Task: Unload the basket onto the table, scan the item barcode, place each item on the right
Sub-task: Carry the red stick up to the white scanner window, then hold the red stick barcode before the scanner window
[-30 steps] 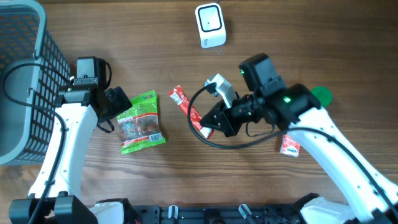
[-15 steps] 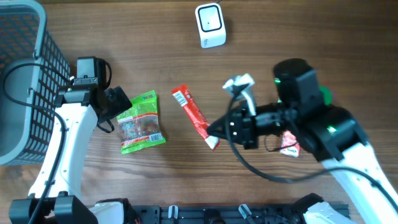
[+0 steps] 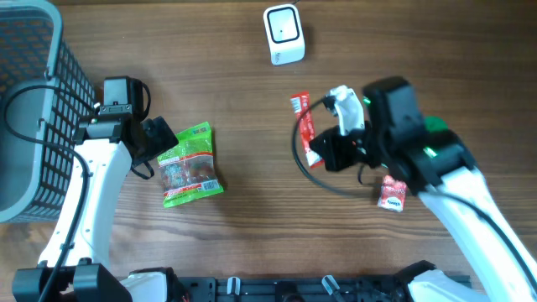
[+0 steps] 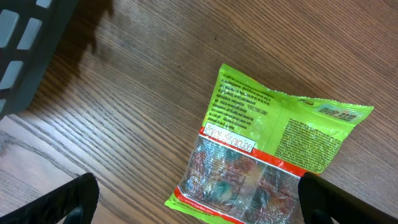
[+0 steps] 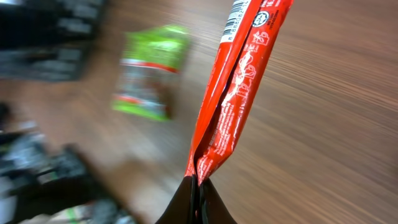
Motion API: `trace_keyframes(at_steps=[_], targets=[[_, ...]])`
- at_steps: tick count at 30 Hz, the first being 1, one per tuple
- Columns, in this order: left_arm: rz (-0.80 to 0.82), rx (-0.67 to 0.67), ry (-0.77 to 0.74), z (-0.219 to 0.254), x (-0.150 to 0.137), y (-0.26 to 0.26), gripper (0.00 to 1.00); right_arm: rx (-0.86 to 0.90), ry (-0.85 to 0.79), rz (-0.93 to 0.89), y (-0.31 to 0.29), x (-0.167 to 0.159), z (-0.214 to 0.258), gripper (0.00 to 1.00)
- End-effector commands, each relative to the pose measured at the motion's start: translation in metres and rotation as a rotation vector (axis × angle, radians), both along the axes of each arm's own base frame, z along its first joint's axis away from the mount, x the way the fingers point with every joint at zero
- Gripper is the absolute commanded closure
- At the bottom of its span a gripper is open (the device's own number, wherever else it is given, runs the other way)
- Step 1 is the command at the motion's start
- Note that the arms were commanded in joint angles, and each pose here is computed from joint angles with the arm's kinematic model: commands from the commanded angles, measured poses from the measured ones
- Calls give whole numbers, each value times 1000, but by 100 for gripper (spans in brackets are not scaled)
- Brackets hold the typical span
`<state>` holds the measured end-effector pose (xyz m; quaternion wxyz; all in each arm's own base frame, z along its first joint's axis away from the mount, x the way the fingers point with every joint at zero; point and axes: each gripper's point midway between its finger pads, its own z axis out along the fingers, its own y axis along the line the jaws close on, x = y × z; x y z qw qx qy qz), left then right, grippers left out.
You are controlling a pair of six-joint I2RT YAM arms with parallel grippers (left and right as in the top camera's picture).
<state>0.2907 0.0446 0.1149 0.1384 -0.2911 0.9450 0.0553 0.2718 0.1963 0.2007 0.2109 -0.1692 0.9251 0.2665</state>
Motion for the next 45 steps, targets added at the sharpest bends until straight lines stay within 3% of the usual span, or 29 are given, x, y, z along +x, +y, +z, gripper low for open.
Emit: trace_keyframes(at_steps=[1,6,12,17,24,31,39,45], targets=[[-4,1,-15,5,3,1,0,-155,-24,-57,-13,35,-40,96],[-4,1,-16,5,3,1,0,-292,-47,-119,-25,70,-48,96],[-4,1,-16,5,3,1,0,-336,-120,-167,-29,97,17,96],[-4,1,-15,5,3,1,0,-468,-170,-175,-39,116,33,96],[-4,1,-15,5,3,1,0,-825,-412,-212,-39,161,27,96],[-4,1,-16,5,3,1,0,-1201,-600,-4,-11,201,3,96],[-4,1,-15,5,3,1,0,-1390,-719,37,-6,262,-30,96],[-4,1,-15,5,3,1,0,-1522,-778,158,8,288,-67,96]])
